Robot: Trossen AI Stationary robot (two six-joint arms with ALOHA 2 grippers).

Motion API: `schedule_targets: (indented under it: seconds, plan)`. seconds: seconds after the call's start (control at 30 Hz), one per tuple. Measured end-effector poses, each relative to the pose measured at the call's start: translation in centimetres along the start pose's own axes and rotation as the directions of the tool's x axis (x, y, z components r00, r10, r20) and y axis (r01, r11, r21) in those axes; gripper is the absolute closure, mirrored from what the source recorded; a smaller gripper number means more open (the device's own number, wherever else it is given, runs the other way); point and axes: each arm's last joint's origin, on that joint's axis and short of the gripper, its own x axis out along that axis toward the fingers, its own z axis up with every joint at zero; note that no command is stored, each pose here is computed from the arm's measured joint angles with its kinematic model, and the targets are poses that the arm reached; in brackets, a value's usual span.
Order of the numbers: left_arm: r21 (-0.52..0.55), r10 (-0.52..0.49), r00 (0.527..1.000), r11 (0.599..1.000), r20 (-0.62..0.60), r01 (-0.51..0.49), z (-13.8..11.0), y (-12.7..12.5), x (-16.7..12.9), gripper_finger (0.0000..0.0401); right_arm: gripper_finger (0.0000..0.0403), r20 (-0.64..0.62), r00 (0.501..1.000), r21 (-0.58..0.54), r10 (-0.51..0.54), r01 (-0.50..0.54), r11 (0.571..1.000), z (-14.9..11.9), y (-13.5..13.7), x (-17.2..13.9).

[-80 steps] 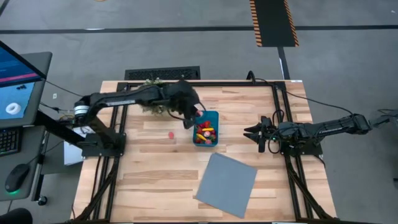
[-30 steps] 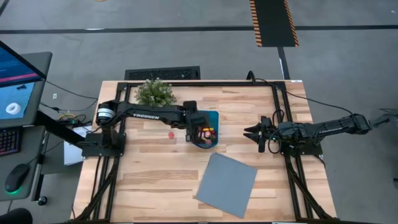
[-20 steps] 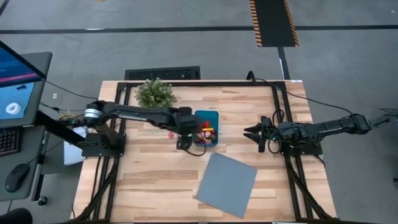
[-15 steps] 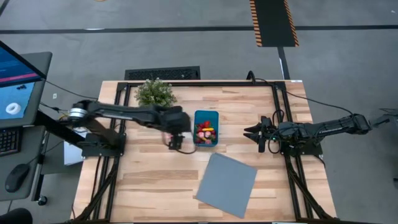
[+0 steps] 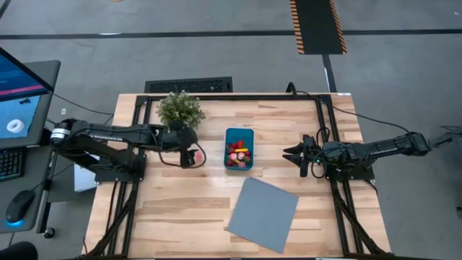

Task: Pick and placing Produce into tupperware
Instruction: Put the peach into the blue bin

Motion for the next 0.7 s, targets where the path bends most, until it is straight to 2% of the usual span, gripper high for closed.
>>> schedule_targets:
  seconds: [0.1,0.2,0.3,0.47,0.6,0.7]
  plan:
    - [-0.026,0.010,0.999,1.000,-0.047,-0.011,-1.6,-0.4,0.9,0.0152,0.0244,0.000,1.000,0.000,0.000,0.000,1.000,0.0,0.0,0.0]
    - [0.046,-0.077,0.996,0.996,-0.043,0.079,-2.8,-1.1,2.2,0.0152,0.0244,0.000,1.000,0.000,0.000,0.000,1.000,0.0,0.0,0.0]
    - [0.012,-0.131,0.991,0.991,-0.028,0.131,-3.5,-1.0,3.3,0.0152,0.0244,0.000,1.000,0.000,0.000,0.000,1.000,0.0,0.0,0.0]
    - [-0.031,-0.100,0.993,0.995,-0.063,0.099,-4.9,-0.2,4.6,0.0152,0.0244,0.000,1.000,0.000,0.000,0.000,1.000,0.0,0.0,0.0]
    - [-0.053,-0.144,0.989,0.988,-0.026,0.142,-5.0,0.0,5.2,0.0152,0.0244,0.000,1.000,0.000,0.000,0.000,1.000,0.0,0.0,0.0]
    - [-0.049,-0.123,0.992,0.991,0.001,0.123,-5.3,0.2,5.7,0.0152,0.0244,0.000,1.000,0.000,0.000,0.000,1.000,0.0,0.0,0.0]
